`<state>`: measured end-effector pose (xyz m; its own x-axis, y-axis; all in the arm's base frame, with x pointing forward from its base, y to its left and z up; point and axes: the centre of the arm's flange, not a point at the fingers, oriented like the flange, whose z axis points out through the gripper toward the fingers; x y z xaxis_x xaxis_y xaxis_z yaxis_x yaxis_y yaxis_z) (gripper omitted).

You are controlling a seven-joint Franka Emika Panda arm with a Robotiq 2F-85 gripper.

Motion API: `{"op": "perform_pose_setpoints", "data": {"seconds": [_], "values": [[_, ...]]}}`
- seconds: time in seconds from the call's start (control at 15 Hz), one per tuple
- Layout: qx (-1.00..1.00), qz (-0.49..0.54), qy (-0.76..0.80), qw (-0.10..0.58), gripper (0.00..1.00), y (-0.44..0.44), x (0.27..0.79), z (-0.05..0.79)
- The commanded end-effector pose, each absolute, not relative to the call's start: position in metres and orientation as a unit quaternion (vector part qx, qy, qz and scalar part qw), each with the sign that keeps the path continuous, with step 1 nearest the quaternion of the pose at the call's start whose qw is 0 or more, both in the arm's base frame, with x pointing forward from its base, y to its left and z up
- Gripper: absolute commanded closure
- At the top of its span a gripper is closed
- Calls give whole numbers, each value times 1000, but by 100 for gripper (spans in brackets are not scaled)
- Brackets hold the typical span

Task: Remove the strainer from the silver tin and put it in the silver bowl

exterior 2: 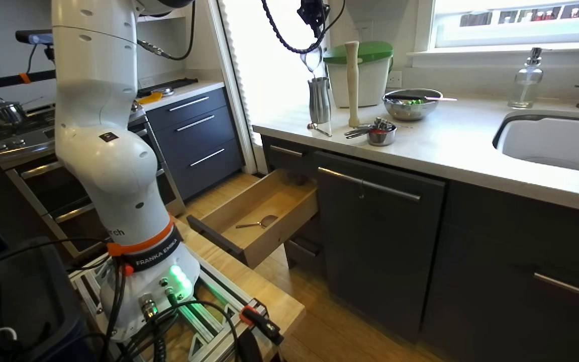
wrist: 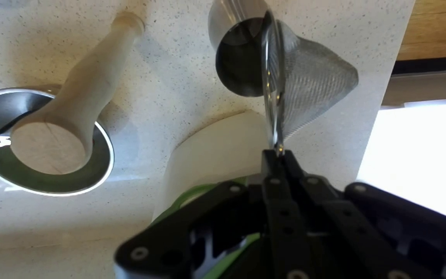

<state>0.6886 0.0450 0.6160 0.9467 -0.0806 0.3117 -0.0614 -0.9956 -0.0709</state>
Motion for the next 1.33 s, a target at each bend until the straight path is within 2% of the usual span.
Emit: {"op": "perform_pose_setpoints", "data": {"seconds": [0.0,0.87,1.27], "values": [[-989,-144,42,18,99,41,683,637],[-979,-194,54,33,99,41,677,693],[-973,-228,24,38,99,43,657,718]]}}
